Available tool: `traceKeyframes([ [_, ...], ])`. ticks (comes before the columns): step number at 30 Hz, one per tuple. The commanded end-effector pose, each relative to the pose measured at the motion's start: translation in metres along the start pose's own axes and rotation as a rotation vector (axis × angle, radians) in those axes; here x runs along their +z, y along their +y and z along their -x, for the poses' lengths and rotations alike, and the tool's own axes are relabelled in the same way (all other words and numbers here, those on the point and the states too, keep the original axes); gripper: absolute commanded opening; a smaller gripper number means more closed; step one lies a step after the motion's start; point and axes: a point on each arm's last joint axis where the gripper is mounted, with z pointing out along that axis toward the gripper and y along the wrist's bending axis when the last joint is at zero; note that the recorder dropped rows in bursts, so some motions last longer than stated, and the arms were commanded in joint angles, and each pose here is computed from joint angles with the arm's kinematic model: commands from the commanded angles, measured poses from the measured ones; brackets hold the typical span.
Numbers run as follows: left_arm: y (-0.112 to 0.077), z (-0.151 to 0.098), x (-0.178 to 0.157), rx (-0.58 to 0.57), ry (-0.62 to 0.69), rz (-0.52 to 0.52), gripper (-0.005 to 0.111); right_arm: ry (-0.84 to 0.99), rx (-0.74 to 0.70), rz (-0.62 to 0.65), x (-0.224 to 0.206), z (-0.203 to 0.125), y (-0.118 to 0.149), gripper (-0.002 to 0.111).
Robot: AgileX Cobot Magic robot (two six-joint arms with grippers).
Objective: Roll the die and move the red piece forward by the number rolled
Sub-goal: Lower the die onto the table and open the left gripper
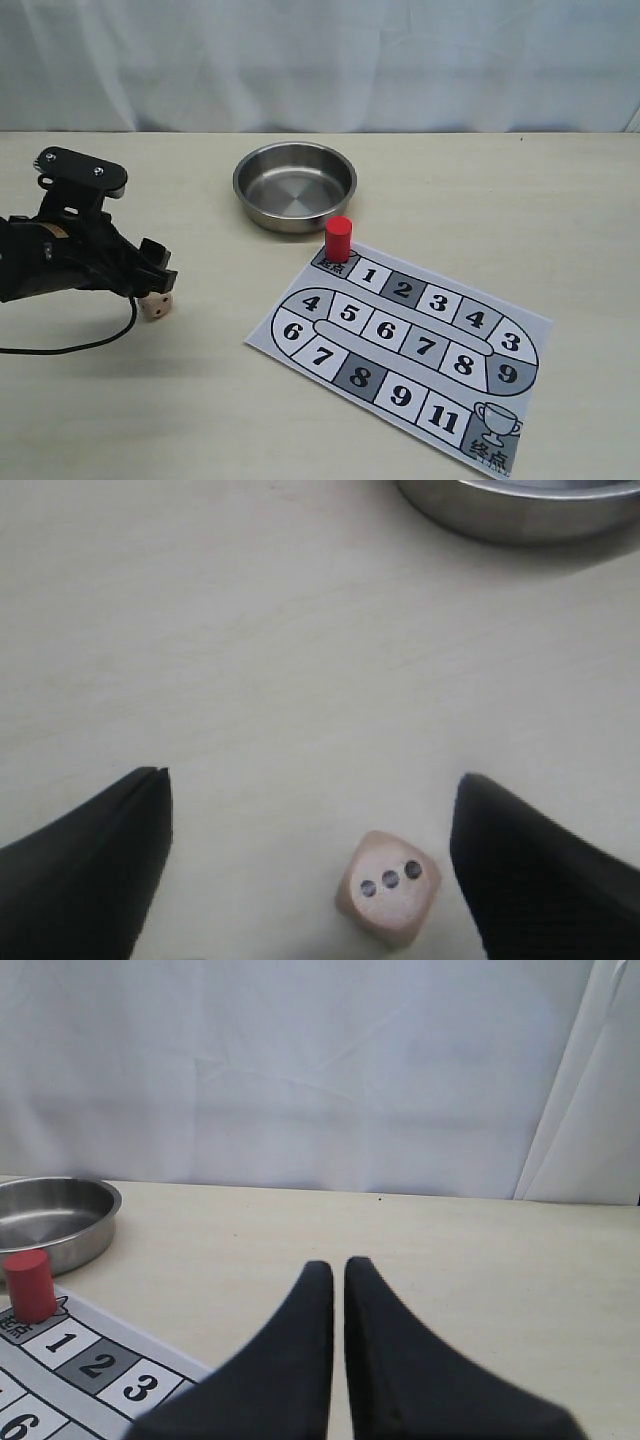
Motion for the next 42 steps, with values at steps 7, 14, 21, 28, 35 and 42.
traceKeyframes([
  [7, -0.003, 0.0, 0.001, -0.011, 0.021, -0.018, 0.072, -0.008, -0.002, -0.003, 0.0, 0.0, 0.0, 0.004],
  [14, -0.009, -0.003, 0.0, -0.048, 0.134, -0.099, 0.072, -0.008, -0.002, -0.003, 0.0, 0.0, 0.0, 0.004],
  [21, -0.024, 0.032, -0.01, -0.2, 0.354, -0.296, 0.043, -0.008, -0.002, -0.003, 0.0, 0.0, 0.0, 0.004],
  [28, -0.016, 0.038, -0.023, -0.091, 0.576, -0.256, 0.005, -0.008, -0.002, -0.003, 0.0, 0.0, 0.0, 0.004],
  [35, -0.001, 0.031, -0.026, -0.116, 0.65, -0.242, 0.0, -0.008, -0.002, -0.003, 0.0, 0.0, 0.0, 0.004],
  [42, 0.002, 0.03, -0.023, -0.074, 0.64, -0.221, 0.0, -0.008, -0.002, -0.003, 0.0, 0.0, 0.0, 0.004],
])
